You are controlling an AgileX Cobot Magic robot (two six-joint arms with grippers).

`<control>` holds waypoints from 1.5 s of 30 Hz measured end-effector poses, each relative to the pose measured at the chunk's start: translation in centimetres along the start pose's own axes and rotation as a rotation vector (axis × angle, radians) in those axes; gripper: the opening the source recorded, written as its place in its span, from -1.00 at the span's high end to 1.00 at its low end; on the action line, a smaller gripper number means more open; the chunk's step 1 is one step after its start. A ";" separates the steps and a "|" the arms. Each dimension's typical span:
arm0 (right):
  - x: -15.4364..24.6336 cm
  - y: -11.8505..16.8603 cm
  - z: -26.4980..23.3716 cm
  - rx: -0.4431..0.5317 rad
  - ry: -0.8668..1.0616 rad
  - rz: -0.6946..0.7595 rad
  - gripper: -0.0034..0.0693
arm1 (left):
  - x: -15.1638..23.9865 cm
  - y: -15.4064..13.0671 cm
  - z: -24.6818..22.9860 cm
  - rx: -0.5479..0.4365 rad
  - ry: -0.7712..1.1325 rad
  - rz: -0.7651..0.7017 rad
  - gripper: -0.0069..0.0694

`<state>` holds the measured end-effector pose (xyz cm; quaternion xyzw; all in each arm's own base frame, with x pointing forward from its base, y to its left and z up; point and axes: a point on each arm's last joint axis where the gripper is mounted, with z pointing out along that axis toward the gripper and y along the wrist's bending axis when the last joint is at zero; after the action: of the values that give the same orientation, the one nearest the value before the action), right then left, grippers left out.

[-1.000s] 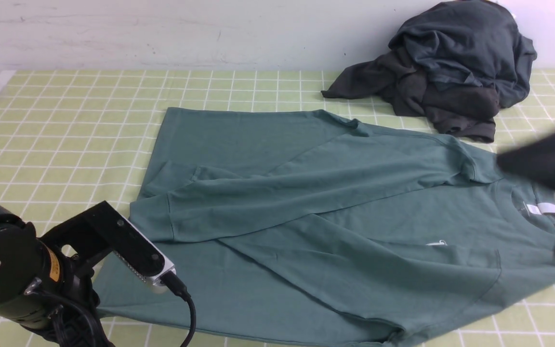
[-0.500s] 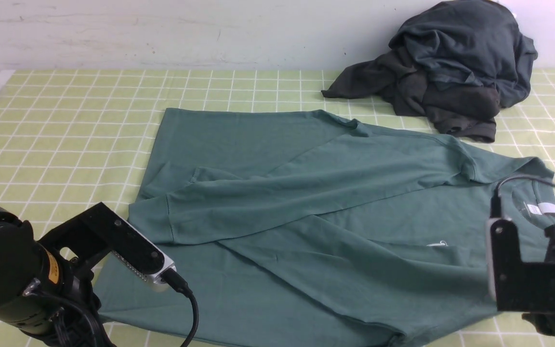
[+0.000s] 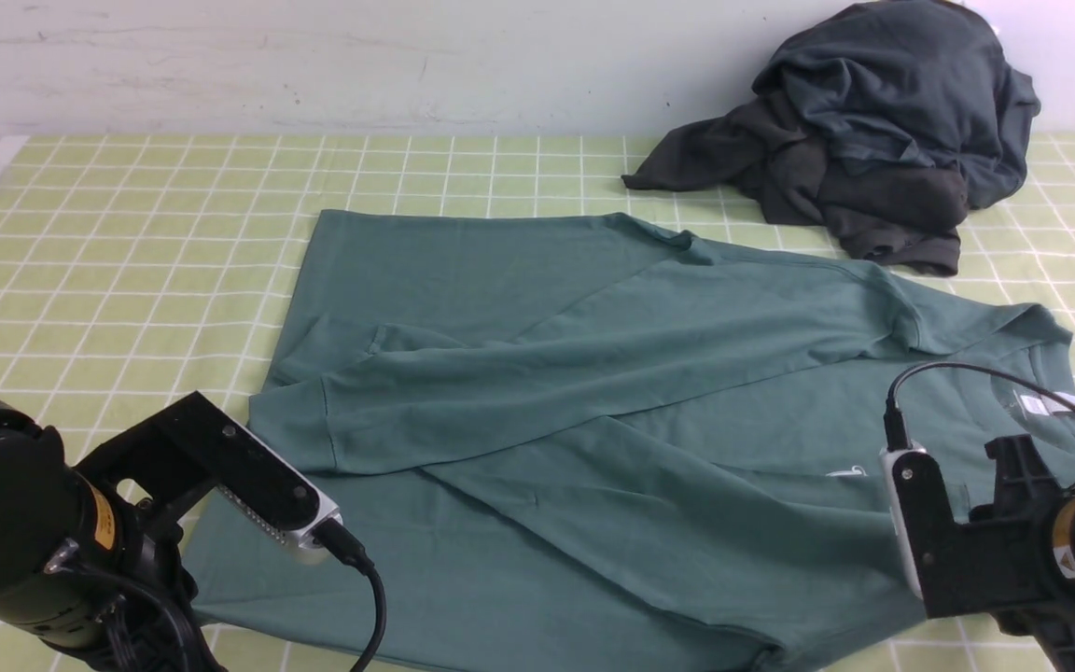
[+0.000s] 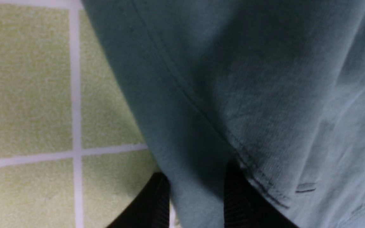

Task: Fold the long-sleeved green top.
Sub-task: Use both arms simultaneously to clamp the lower edge of the clothing fabric, then use both arms to drag the lower edge of the fabric forward and fold it over the upper edge

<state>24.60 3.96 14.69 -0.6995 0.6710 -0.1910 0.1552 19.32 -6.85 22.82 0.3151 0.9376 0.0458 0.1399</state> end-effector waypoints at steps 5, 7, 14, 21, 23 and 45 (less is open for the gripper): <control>0.0 0.0 0.0 0.003 -0.003 0.013 0.43 | 0.0 -0.1 0.0 0.010 -0.002 -0.008 0.82; 0.0 0.0 0.0 -0.005 -0.002 0.094 0.65 | 0.0 -0.1 0.0 0.013 -0.002 -0.020 0.82; 0.3 -0.9 -0.9 -0.039 0.054 0.478 0.91 | 0.0 -0.1 -0.7 0.018 -0.007 -0.038 0.82; 0.6 -6.3 -4.1 0.014 0.106 0.775 0.91 | -2.6 1.5 -4.0 -0.019 -0.105 -0.076 0.77; 0.3 -9.0 -5.4 0.072 0.067 0.820 0.91 | -4.6 3.4 -4.9 -0.049 -0.159 -0.122 0.77; -1.2 -21.9 2.0 0.012 0.104 0.957 0.91 | -17.7 13.8 4.5 0.071 0.026 -0.282 0.77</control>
<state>44.73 6.23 23.24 -0.3006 0.9233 -0.1368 0.1961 42.08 -6.49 25.08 0.1846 0.9753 -0.0034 0.1213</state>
